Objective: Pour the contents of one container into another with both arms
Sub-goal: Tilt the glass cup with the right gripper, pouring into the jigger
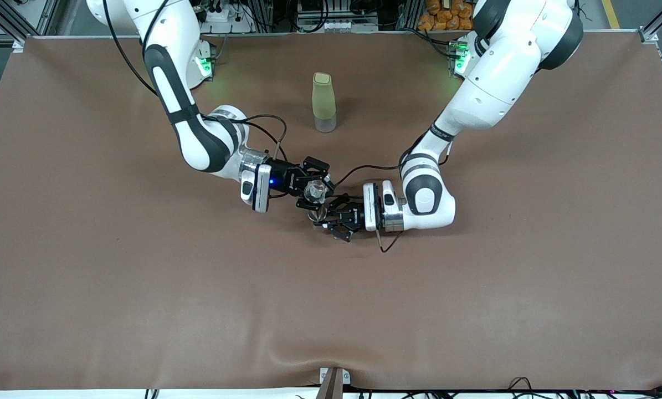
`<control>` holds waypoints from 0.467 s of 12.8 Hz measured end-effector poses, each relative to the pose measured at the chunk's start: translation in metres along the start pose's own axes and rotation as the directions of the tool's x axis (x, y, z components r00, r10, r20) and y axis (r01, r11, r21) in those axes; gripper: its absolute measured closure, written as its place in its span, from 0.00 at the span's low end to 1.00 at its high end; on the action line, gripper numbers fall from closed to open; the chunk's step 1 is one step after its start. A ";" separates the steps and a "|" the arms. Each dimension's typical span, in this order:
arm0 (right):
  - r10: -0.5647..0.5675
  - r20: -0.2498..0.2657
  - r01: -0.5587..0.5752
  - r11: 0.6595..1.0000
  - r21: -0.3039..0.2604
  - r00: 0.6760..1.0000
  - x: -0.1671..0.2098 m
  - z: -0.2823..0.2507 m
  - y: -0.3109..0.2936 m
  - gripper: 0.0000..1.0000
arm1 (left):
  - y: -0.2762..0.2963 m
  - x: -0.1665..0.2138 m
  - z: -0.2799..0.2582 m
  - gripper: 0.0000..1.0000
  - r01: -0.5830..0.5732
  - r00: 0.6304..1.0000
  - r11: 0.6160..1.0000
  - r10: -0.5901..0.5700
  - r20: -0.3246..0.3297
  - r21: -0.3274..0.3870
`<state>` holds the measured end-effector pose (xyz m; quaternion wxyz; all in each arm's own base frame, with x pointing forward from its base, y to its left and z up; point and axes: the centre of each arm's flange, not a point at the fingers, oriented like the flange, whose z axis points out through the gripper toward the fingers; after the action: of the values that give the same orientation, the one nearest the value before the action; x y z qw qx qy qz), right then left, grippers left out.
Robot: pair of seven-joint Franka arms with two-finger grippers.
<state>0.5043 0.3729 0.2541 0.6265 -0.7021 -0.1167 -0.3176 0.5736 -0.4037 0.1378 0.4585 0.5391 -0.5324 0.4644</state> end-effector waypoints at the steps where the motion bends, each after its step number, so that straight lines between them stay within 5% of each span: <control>1: 0.039 0.000 -0.039 0.999 0.000 0.999 0.000 0.000 0.000 0.85 | 0.000 0.000 0.000 0.79 0.001 1.000 1.000 -0.001 -0.001 0.001; 6: 0.210 0.000 -0.210 0.978 0.007 0.978 0.001 0.001 -0.001 0.85 | 0.000 0.000 0.000 0.79 0.003 1.000 1.000 -0.003 -0.001 0.002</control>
<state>0.5045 0.3739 0.2554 0.6589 -0.7083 -0.0427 -0.2496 0.5734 -0.4037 0.1376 0.4589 0.5400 -0.5310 0.4647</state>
